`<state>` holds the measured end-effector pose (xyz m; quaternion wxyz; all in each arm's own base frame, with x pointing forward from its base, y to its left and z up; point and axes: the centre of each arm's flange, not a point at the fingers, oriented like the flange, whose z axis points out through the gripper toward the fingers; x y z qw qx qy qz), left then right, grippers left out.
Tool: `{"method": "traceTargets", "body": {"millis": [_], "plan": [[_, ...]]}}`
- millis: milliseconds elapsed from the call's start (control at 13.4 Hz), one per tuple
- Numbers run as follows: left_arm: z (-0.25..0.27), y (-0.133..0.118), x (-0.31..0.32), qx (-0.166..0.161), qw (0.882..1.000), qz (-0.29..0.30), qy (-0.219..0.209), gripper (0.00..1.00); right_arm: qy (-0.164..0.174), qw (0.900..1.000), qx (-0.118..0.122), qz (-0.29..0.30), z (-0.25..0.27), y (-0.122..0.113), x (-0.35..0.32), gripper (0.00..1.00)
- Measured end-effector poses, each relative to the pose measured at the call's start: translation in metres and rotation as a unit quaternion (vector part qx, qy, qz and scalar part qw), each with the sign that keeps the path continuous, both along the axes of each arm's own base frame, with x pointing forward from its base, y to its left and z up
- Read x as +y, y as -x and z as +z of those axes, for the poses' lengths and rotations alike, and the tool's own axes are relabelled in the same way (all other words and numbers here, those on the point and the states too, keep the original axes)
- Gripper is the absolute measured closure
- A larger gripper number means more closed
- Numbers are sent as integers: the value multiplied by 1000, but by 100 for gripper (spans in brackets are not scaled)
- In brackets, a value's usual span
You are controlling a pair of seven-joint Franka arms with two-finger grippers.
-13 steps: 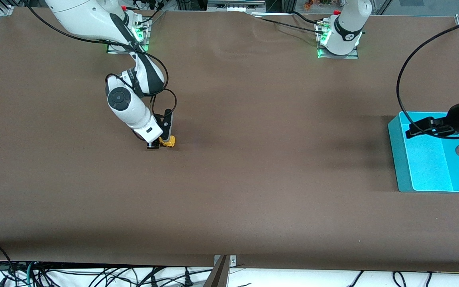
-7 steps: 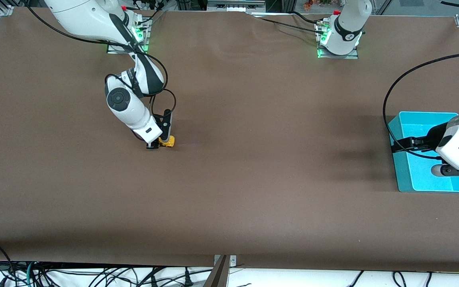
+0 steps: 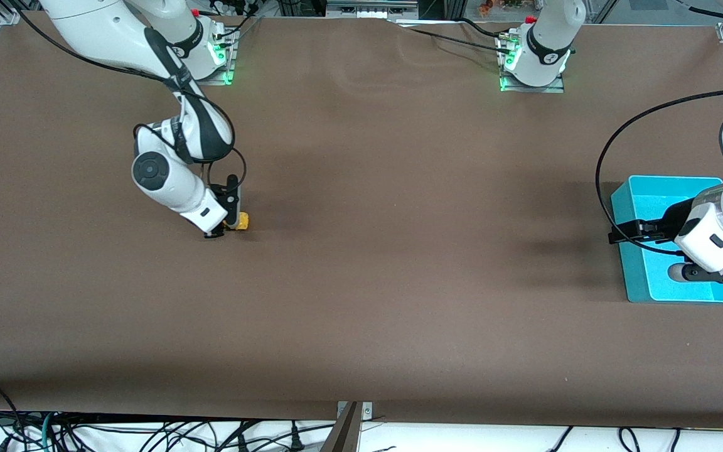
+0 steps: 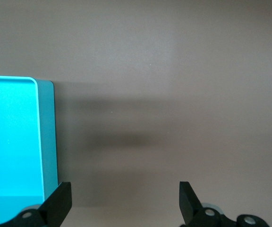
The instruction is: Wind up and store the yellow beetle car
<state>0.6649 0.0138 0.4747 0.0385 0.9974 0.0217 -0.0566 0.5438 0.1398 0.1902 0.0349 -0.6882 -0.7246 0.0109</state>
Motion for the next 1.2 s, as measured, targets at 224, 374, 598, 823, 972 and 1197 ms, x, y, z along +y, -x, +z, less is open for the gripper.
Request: {"method": "traceTargets", "body": {"millis": [224, 374, 598, 823, 972, 1197], "plan": [[0, 0, -4, 0, 1000, -3, 1, 0, 7, 1000, 7, 9, 0, -3, -22, 55], [0, 0, -17, 0, 1000, -13, 2, 0, 11, 1000, 9, 5, -1, -4, -35, 55], [-4, -1, -31, 3, 1000, -23, 3, 0, 19, 1000, 14, 4, 0, -6, -58, 55], [-10, -2, -30, 8, 1000, -22, 3, 0, 24, 1000, 18, 3, 0, -8, -82, 55], [-17, -3, -29, 13, 1000, -22, 2, 0, 27, 999, 19, 0, 0, -8, -93, 55], [-36, -3, -26, 12, 1000, -18, 1, 0, 28, 999, 20, 4, -1, -8, -114, 55]]}}
